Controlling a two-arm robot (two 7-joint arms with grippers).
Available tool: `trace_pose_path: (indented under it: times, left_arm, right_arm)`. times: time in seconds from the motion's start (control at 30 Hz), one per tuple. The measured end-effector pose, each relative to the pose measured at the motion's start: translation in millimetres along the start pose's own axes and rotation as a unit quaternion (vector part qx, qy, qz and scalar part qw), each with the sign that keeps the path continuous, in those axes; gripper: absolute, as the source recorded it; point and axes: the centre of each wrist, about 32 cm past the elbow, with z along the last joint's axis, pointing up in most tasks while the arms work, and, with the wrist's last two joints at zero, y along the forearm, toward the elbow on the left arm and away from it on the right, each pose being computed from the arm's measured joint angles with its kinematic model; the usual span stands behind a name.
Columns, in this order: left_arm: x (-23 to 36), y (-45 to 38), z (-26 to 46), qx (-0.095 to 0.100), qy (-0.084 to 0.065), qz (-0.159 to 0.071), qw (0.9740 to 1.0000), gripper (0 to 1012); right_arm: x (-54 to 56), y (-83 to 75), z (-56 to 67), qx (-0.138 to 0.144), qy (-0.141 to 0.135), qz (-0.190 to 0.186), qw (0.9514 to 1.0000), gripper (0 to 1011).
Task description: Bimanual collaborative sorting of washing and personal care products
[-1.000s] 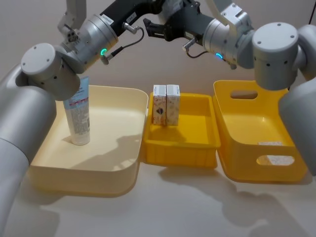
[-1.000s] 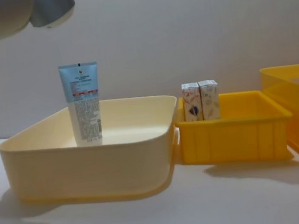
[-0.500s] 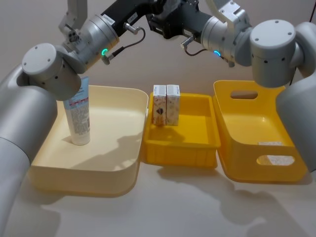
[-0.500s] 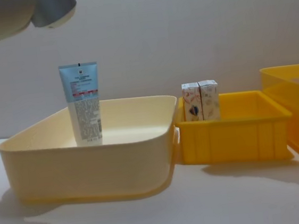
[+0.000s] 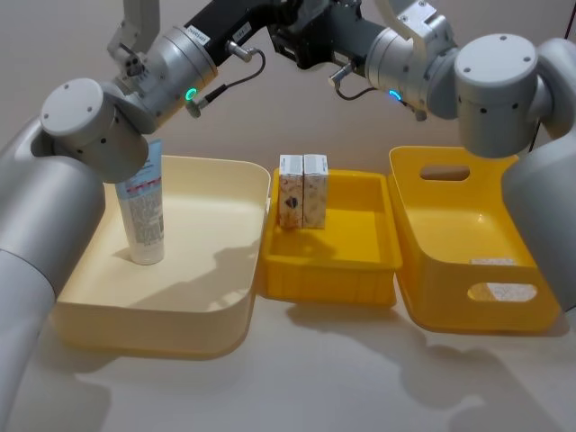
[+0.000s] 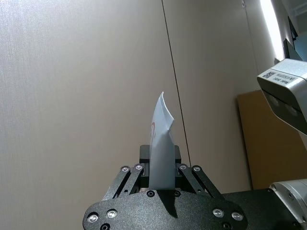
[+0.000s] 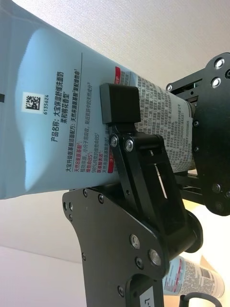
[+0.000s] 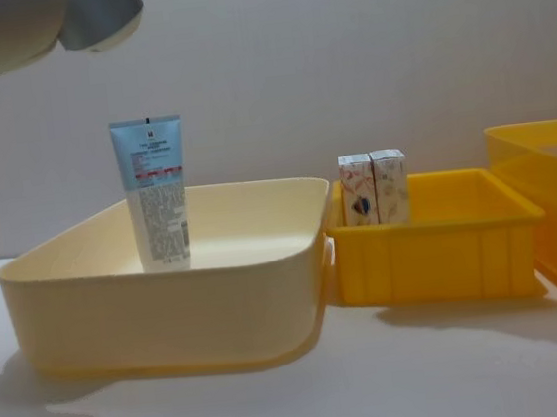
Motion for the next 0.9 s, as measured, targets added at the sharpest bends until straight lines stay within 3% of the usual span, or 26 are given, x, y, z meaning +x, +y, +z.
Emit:
trace_pose_path:
  times: [0.9]
  left_arm:
    - [-0.2, -0.1, -0.4, 0.001, 0.0, -0.001, 1.0, 259]
  right_arm:
    - [0.2, 0.5, 0.3, 0.0, 0.0, 0.0, 1.0, 546]
